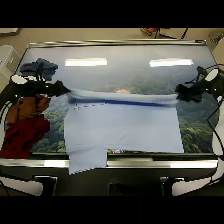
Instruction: Fold the clothes and pants, and hang the long-sleeved shirts on hangers.
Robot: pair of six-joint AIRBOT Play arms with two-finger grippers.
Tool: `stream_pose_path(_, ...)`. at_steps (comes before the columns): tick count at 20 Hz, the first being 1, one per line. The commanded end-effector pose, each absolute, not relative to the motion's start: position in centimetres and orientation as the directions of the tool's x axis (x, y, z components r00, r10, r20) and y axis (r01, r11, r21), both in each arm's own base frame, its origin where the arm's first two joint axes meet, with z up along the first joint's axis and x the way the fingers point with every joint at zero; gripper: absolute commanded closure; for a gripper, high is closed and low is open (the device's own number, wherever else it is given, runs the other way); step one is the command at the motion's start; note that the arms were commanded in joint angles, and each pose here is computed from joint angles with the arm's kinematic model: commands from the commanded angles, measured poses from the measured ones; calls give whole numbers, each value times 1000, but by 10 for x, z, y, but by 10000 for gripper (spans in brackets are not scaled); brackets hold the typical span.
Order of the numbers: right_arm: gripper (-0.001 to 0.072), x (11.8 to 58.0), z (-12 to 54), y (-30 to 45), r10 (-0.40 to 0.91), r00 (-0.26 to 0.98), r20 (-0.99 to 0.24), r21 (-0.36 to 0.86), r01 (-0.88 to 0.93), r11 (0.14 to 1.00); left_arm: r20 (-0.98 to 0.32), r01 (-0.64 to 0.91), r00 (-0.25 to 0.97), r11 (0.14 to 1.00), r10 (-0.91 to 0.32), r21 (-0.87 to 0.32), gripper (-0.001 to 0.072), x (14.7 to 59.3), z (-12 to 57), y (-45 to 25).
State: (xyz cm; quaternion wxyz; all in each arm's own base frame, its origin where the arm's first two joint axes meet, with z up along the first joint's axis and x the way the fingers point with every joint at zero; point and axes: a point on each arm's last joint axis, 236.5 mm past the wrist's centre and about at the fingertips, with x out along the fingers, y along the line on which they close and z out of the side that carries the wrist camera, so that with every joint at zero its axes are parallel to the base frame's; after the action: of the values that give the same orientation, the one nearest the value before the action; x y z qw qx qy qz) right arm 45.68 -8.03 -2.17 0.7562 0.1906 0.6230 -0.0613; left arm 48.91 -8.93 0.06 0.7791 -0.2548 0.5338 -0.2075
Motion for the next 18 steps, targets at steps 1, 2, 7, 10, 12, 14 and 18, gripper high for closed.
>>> stream_pose_path(1,673,403,-36,-72,176,13,-984,171,321,932,-827,-41,107,828,-552,-558,688,427,-36,-83)
stream_pose_path(2,673,396,-45,-70,184,-16,-983,169,328,930,-825,-55,78,824,-559,-563,688,418,-48,-91)
stream_pose_path(7,673,396,-56,-71,182,-20,-983,166,325,931,-835,-76,-11,833,-550,-547,688,390,-70,-95)
stream_pose_path(10,673,391,-60,-71,182,-43,-982,159,328,931,-852,-73,-18,850,-524,-521,688,388,-74,-87)
stream_pose_path(12,672,389,-64,-72,181,-58,-982,152,328,932,-856,-75,-26,855,-516,-513,688,387,-79,-85)
stream_pose_path(14,672,387,-70,-70,190,-77,-979,154,331,931,-856,-90,-32,855,-516,-511,687,386,-85,-86)
stream_pose_path(18,500,393,-71,-73,179,-54,-982,151,337,929,-853,-99,-30,851,-521,-516,497,387,-83,-83)
